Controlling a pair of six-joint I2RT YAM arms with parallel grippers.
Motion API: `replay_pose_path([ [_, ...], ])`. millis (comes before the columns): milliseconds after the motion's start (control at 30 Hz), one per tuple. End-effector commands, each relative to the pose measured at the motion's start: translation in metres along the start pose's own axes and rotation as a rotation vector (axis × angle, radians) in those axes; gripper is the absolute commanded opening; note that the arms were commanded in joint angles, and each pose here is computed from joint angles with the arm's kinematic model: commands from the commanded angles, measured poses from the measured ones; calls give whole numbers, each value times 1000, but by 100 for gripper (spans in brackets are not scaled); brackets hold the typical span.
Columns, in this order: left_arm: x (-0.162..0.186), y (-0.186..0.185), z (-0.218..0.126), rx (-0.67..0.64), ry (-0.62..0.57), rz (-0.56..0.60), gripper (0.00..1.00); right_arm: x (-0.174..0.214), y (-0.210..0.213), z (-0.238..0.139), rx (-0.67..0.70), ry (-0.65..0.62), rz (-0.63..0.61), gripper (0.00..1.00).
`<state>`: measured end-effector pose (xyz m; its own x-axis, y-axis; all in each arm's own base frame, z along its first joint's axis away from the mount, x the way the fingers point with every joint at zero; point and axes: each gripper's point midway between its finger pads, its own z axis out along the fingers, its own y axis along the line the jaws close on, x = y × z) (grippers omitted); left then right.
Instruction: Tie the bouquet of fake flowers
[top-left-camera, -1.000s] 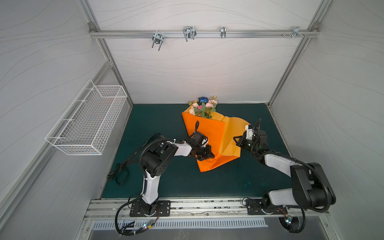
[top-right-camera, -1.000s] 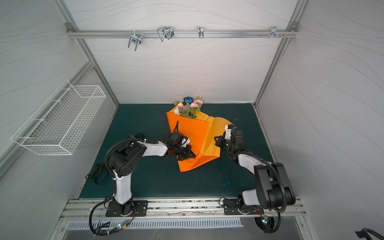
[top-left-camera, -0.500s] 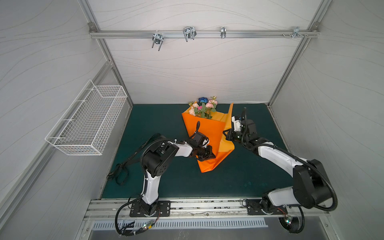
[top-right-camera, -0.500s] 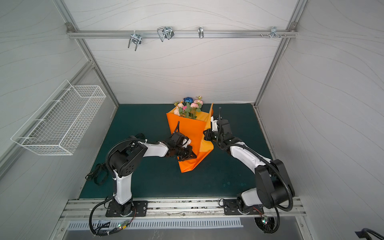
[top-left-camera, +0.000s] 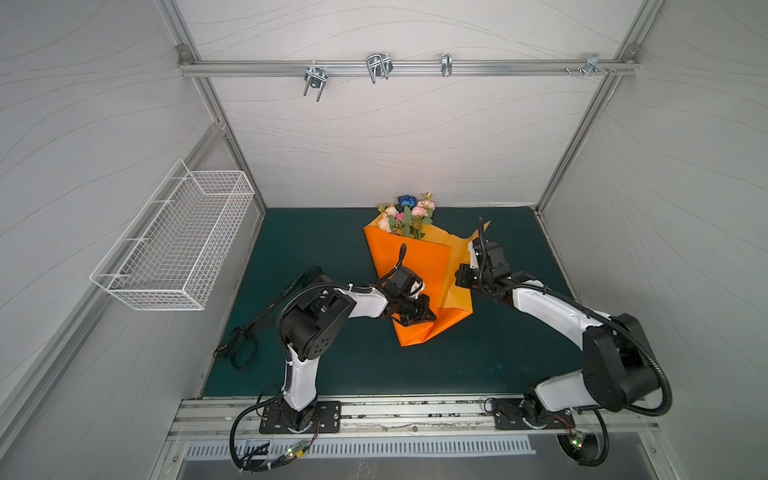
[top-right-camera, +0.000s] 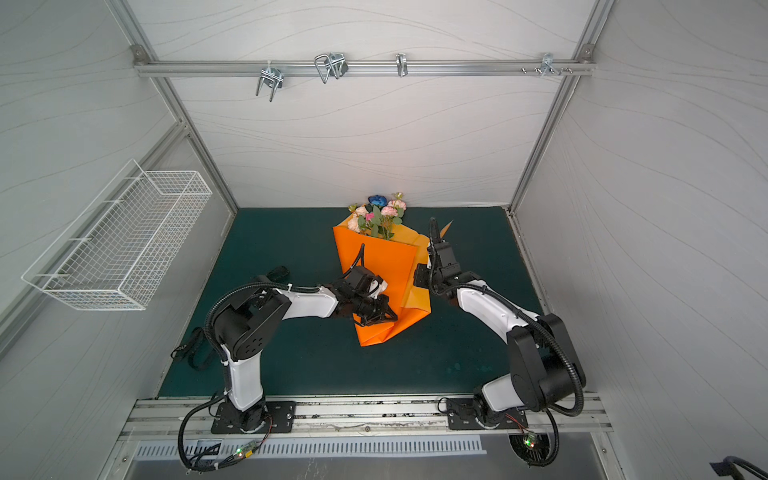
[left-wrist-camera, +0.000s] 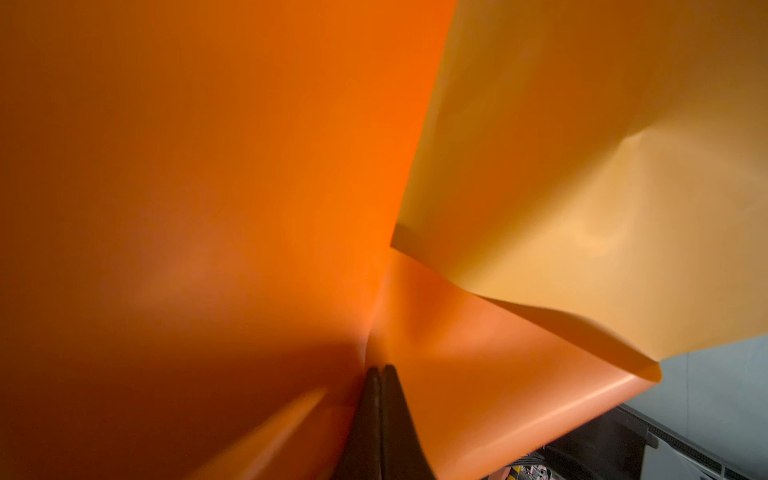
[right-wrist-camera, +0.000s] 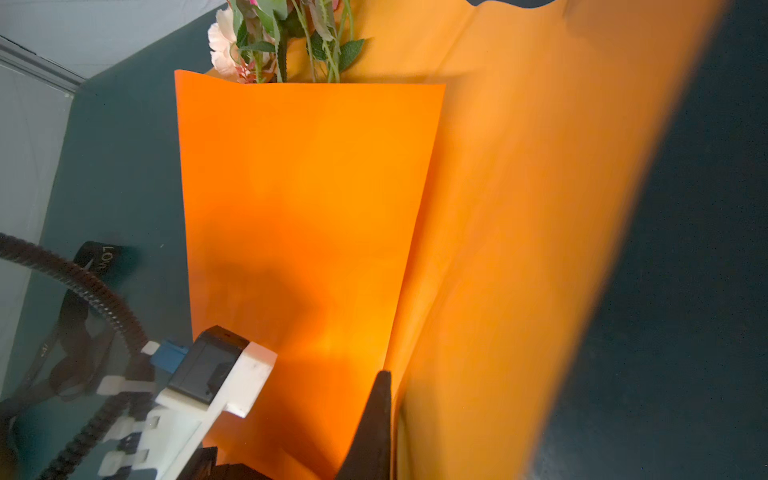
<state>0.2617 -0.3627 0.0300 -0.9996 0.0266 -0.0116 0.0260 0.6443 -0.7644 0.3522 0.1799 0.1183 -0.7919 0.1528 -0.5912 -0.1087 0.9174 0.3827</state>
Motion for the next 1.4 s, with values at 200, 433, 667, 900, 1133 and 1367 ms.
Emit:
replay_pose_path([
  [200,8,8,6,-32,42,29,0,5,-28,8,44,27,26,12],
  [433,9,26,19,-61,67,10,0,-7,4,1,-37,33,-58,0],
  [667,8,16,12,-36,57,-3,0,-9,58,8,-105,56,-189,0],
  [900,-11,-6,-42,-6,-36,-78,0,-6,80,16,-99,83,-300,0],
  [1133,-19,-6,-104,-23,-137,-116,2,4,98,28,-125,136,-390,0],
  [1367,-47,47,-176,-252,-424,-172,6,23,127,45,-128,180,-556,0],
])
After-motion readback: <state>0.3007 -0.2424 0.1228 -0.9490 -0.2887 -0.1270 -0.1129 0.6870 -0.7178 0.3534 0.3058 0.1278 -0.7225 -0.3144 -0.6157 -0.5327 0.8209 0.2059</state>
